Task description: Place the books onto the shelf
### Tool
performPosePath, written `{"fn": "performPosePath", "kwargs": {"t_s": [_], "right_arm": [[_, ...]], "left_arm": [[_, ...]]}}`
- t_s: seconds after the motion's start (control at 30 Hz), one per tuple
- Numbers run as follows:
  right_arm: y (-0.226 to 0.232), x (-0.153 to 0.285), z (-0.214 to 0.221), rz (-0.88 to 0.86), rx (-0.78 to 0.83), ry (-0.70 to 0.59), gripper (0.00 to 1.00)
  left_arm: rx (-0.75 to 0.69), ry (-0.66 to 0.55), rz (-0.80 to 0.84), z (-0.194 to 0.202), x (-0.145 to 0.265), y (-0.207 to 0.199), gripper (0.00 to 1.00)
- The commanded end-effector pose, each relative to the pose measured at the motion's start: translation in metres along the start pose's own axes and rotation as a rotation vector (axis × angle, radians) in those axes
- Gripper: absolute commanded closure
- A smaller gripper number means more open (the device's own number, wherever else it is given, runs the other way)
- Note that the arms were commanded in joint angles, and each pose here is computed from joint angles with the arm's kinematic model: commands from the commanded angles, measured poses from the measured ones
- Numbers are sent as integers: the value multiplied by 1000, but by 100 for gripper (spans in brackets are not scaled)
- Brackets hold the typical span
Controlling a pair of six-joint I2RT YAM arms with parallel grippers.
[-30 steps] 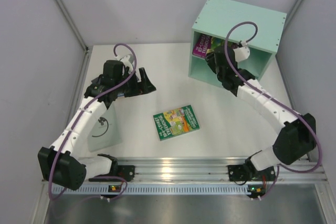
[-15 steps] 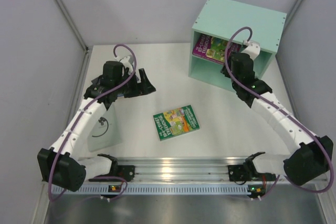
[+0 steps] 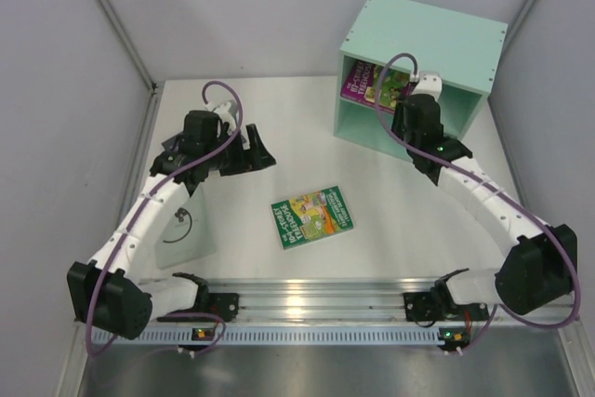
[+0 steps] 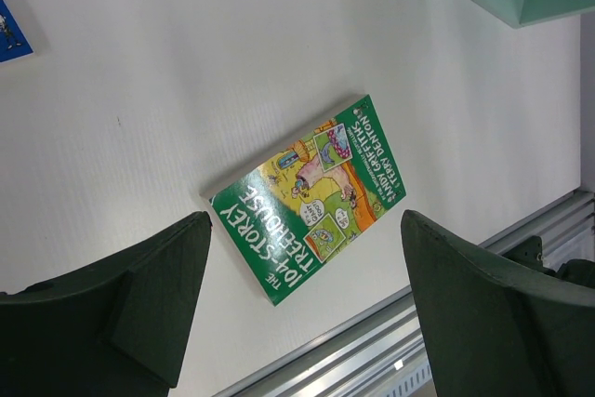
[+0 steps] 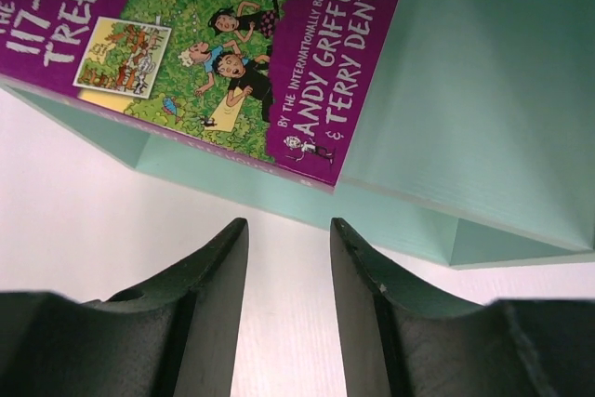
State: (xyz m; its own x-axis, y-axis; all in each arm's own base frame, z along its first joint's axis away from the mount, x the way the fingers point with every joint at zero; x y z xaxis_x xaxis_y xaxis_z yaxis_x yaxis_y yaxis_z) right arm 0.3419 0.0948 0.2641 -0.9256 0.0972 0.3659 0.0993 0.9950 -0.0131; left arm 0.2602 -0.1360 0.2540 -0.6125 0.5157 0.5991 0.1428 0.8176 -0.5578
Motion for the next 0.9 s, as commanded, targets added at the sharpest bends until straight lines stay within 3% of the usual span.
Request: {"fn": "performPosePath", "kwargs": {"t_s": [0.0, 0.87], "right_arm": [[-1, -9, -9, 18, 19, -45, 59], [-12, -19, -19, 116, 127, -64, 65]], "left_arm": [[-31, -29, 15, -5, 0, -2, 12], [-38, -28, 18, -7, -2, -3, 12]]}}
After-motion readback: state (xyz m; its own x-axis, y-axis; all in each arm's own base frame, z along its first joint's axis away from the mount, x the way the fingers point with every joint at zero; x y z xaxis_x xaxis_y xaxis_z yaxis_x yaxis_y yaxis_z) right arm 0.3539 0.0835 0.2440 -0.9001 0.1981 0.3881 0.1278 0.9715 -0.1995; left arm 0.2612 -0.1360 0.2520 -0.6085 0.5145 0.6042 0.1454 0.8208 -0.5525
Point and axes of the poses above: each gripper's point midway between its finger pads, its own x axis back along the fingers, its own y axis along the line the jaws close on, z = x × y, the point moved 6 cm from there along x, back along the fingers, and after that the axes turned 3 degrees about x, right-handed, at the moved point
